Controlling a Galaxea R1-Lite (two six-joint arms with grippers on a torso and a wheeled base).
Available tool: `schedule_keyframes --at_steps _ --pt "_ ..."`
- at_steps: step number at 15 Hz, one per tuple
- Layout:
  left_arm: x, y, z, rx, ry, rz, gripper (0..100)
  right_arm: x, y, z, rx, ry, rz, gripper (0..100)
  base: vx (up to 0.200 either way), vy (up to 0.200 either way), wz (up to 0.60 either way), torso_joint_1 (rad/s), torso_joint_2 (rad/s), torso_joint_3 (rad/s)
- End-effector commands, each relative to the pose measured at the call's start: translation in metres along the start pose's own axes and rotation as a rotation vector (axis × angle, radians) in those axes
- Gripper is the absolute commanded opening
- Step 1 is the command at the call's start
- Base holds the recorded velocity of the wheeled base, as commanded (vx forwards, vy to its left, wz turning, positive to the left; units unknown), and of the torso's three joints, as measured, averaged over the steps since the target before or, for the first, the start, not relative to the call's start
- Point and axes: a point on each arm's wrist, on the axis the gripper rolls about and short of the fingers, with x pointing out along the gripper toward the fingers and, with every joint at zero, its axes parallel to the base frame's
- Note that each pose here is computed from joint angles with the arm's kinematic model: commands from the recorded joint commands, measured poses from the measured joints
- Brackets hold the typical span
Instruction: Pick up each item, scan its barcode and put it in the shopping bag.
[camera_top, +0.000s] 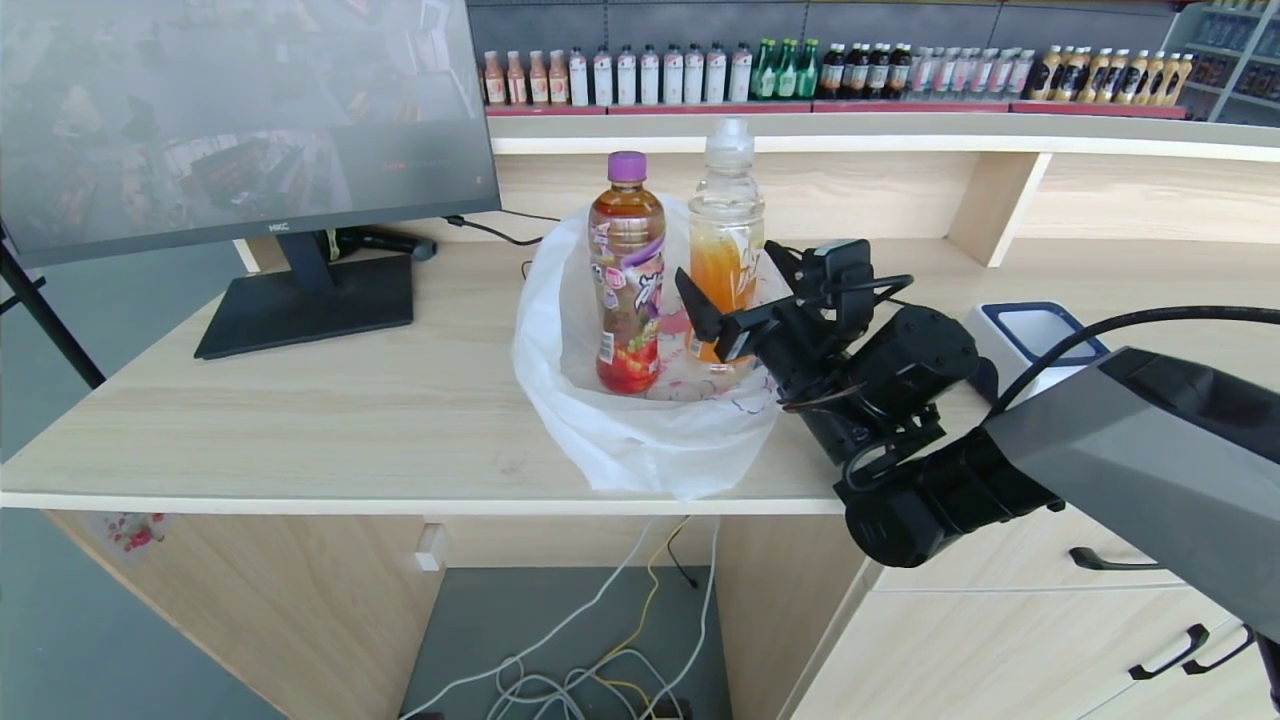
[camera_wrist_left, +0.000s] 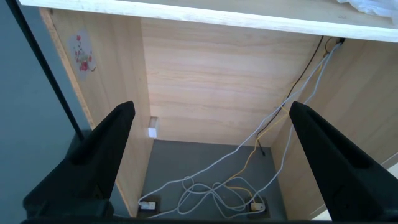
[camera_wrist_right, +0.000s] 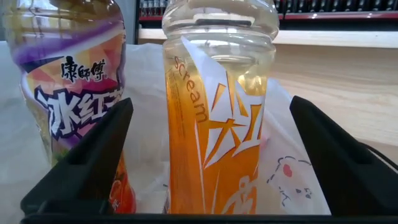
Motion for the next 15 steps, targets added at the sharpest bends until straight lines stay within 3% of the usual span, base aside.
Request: schedule_keyframes --at_steps 1,15 --pt "0.0 0.0 0.0 0.0 0.0 0.0 100 0.0 -0.003 0.0 -0.005 -0.002 -0.005 100 0.0 0.0 0.0 0.0 0.0 0.0" --pt "0.0 0.0 0.0 0.0 0.0 0.0 100 -0.007 -0.004 0.012 -0.012 0.004 -0.006 100 0.0 0.0 0.0 0.0 0.0 0.0"
